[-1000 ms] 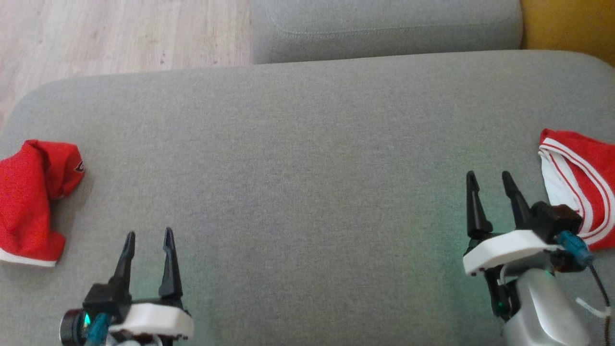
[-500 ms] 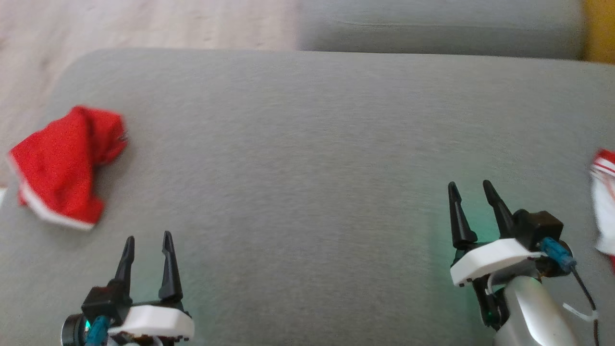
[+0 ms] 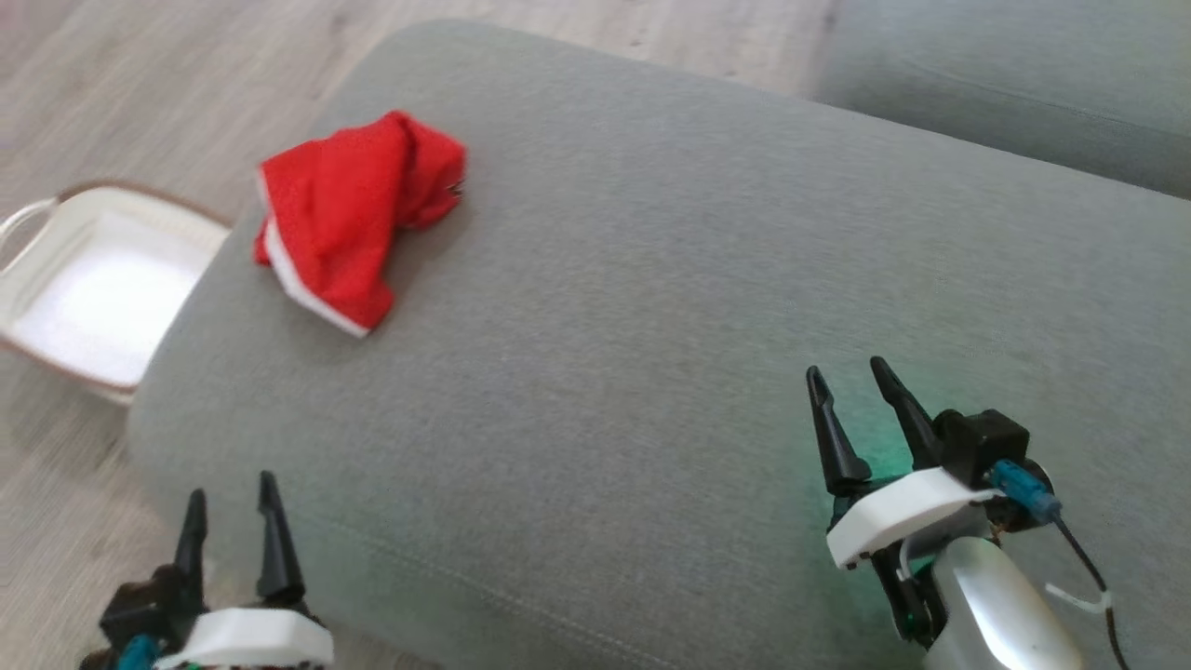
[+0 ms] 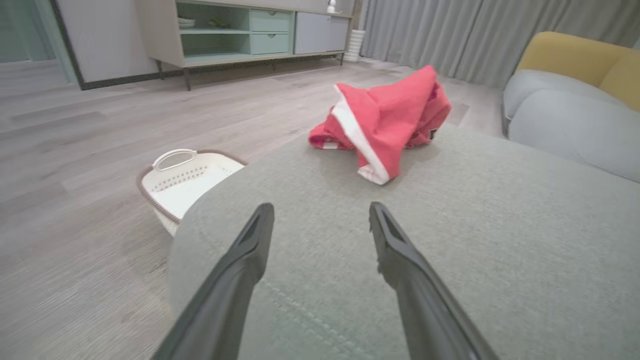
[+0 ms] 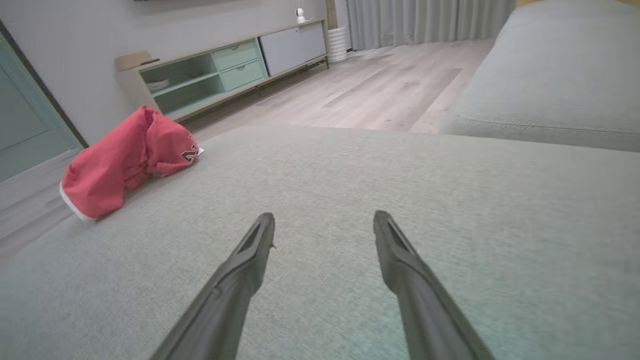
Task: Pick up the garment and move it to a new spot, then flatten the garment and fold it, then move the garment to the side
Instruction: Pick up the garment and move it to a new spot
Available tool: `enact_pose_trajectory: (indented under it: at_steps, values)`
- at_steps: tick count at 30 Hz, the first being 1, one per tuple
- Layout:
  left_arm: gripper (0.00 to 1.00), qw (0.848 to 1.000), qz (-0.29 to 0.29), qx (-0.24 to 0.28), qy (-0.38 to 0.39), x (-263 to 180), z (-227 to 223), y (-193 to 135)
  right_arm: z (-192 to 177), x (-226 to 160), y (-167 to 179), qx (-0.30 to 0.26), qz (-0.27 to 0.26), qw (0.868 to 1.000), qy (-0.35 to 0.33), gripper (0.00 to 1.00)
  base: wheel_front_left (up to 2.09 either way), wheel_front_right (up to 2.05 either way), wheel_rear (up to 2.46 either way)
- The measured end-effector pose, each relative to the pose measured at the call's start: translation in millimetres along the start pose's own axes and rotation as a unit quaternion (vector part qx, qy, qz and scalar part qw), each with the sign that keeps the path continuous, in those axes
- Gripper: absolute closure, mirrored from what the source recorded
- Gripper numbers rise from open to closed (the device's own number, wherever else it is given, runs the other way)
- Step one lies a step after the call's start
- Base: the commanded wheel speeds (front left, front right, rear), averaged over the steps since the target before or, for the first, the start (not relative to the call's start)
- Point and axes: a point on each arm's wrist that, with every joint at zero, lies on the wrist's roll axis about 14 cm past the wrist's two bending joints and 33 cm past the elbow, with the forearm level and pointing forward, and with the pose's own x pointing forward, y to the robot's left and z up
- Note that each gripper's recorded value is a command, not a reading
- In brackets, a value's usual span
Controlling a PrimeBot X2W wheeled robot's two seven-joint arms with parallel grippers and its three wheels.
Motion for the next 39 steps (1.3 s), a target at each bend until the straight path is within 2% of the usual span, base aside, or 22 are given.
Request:
enact_pose_trajectory:
  at_steps: [5,10,15,21,25,31,34,39]
  values:
    - [0.00,0.999,0.032,-0.009,-0.007,1,6,22,-9,6,8,0.004,0.014,1.000,0.011,0.00,0.00,0.00,0.00]
    - [0.00,0.997,0.033,-0.011,-0.063,35,51,23,-18,9,2,0.002,0.012,1.000,0.020,0.00,0.00,0.00,0.00]
    - [0.00,0.996,0.009,0.016,-0.085,76,81,11,-9,21,-9,-0.008,0.009,1.000,0.004,0.00,0.00,0.00,0.00]
    - [0.00,0.996,-0.047,0.027,-0.069,131,91,-29,-12,30,-27,-0.019,-0.001,1.000,0.000,0.00,0.00,0.00,0.00]
    - [0.00,0.996,-0.069,0.039,-0.035,160,80,-46,-12,33,-44,-0.021,-0.016,1.000,-0.005,0.00,0.00,0.00,0.00]
    - [0.00,0.990,-0.108,0.059,0.062,175,18,-77,-18,29,-69,-0.021,-0.043,0.999,-0.005,0.00,0.00,0.00,0.00]
    - [0.00,0.984,-0.112,0.082,0.113,177,-9,-76,-24,24,-79,-0.022,-0.053,0.998,0.002,0.00,0.00,0.00,0.00]
    - [0.00,0.979,-0.094,0.111,0.141,183,-23,-61,-23,20,-91,-0.020,-0.067,0.998,-0.002,0.00,0.00,0.00,0.00]
